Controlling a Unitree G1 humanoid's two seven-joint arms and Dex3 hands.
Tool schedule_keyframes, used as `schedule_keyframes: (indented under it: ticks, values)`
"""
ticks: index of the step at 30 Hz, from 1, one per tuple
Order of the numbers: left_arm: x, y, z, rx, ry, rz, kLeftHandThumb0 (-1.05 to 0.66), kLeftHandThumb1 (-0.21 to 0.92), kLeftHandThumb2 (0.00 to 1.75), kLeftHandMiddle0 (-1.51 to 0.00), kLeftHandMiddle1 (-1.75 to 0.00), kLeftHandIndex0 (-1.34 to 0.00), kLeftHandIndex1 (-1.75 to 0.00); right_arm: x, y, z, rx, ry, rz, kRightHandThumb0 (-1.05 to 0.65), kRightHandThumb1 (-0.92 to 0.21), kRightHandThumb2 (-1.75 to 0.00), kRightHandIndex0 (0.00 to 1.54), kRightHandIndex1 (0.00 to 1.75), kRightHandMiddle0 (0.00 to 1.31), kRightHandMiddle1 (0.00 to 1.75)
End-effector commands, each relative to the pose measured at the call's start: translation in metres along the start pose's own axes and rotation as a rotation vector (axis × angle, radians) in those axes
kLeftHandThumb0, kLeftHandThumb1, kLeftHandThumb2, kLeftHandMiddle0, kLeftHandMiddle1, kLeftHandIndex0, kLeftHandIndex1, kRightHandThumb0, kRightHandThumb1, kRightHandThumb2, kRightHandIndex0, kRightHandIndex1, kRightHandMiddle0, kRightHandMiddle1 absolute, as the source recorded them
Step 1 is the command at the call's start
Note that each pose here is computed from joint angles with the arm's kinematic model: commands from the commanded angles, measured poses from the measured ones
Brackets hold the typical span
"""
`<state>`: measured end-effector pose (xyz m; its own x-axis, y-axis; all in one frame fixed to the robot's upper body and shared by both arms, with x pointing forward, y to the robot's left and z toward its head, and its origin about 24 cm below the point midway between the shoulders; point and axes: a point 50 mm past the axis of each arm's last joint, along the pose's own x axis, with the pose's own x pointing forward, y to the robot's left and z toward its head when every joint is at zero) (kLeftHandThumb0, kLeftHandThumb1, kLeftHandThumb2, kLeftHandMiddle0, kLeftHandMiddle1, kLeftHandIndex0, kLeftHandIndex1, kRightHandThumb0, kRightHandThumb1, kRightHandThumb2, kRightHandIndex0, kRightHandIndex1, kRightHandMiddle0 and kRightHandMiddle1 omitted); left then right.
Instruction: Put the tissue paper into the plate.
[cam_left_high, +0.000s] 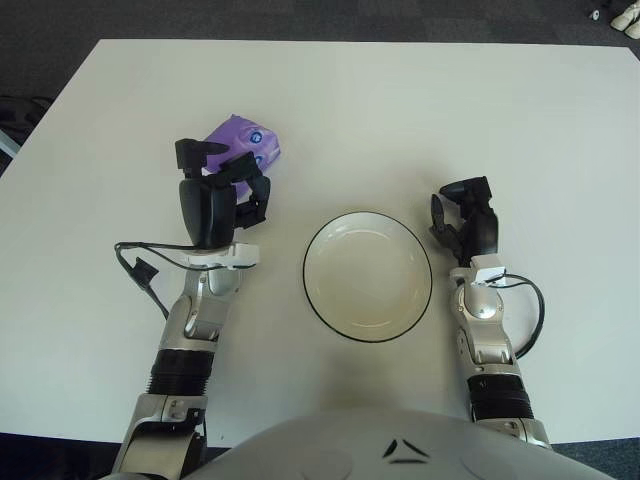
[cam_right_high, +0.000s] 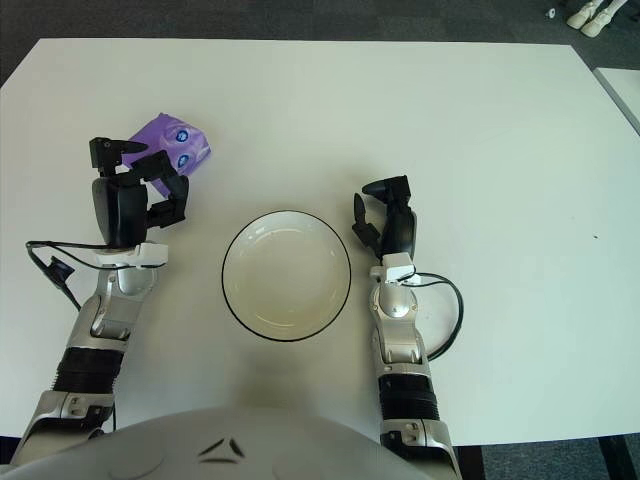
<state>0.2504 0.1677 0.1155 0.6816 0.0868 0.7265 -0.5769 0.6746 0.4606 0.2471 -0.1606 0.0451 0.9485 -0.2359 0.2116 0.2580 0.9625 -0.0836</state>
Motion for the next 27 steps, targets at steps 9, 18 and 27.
schedule_keyframes:
  ticks: [9, 18, 27]
  values:
    - [0.017, 0.010, -0.007, 0.084, -0.068, -0.037, -1.04, 0.85, 0.33, -0.94, -1.75, -0.57, -1.75, -0.020, -0.004, -0.033, -0.024, 0.184, 0.005, -0.36, -0.85, -0.62, 0.53, 1.15, 0.23, 1.75]
    - [0.022, 0.012, -0.014, 0.105, -0.110, -0.108, -1.05, 0.81, 0.32, -0.29, -1.73, -0.19, -1.75, -0.020, -0.005, -0.033, -0.017, 0.179, 0.003, -0.35, -0.86, -0.62, 0.53, 1.15, 0.23, 1.75]
    - [0.034, 0.016, -0.017, 0.215, -0.124, -0.282, -1.05, 0.81, 0.37, -0.01, -1.21, -0.01, -0.90, -0.020, -0.003, -0.032, -0.024, 0.179, 0.001, -0.35, -0.86, -0.62, 0.52, 1.15, 0.23, 1.75]
